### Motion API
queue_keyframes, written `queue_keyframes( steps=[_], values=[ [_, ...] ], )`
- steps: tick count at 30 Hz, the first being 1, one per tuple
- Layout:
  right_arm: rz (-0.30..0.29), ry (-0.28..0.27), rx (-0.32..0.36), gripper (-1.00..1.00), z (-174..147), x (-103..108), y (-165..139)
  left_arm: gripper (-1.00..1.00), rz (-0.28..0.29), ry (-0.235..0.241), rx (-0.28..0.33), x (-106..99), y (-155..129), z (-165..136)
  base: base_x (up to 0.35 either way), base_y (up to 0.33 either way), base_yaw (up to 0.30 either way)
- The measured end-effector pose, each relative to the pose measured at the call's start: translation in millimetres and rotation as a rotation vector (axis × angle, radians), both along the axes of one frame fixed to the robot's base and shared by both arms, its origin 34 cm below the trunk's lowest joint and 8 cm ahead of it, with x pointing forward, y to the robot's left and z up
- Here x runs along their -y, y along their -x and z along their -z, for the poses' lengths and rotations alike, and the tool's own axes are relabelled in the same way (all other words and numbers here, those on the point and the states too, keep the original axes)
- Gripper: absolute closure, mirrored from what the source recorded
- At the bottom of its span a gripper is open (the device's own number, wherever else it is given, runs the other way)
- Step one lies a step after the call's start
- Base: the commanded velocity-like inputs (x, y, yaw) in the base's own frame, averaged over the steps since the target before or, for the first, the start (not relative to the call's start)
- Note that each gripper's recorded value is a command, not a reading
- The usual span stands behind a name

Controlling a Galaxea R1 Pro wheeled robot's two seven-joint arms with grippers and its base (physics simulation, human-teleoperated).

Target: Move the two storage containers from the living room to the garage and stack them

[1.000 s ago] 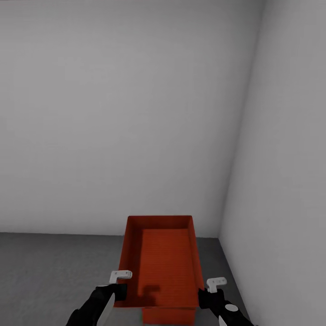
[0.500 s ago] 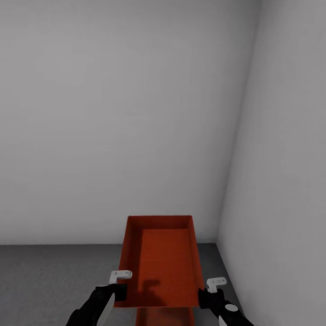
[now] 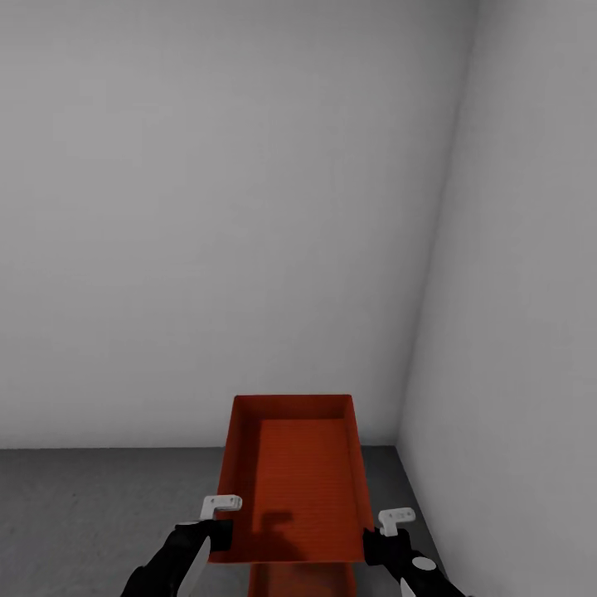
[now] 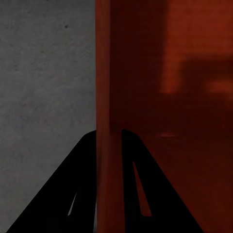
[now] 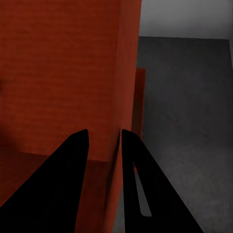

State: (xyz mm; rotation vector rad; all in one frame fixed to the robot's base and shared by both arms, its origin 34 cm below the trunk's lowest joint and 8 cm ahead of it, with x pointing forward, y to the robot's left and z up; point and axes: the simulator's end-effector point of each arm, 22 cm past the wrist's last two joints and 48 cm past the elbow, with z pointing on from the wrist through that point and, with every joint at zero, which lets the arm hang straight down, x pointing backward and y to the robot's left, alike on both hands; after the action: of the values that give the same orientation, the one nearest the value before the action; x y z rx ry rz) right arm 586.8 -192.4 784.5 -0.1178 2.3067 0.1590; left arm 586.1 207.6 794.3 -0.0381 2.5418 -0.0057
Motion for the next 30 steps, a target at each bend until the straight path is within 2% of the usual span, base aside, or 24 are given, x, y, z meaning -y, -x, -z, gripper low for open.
queue_keyframes(
  steps=[14,30],
  values=[
    [0.0,0.0,-0.003,1.0,1.4,0.0,0.6,1.0,0.0,0.0,-0.003,0.0,0.6,1.4,0.0,0.0,-0.002],
    [0.0,0.0,-0.016,1.0,7.6,0.0,3.5,1.0,0.0,0.0,-0.016,0.0,3.3,7.6,0.0,0.0,-0.152]
  ],
)
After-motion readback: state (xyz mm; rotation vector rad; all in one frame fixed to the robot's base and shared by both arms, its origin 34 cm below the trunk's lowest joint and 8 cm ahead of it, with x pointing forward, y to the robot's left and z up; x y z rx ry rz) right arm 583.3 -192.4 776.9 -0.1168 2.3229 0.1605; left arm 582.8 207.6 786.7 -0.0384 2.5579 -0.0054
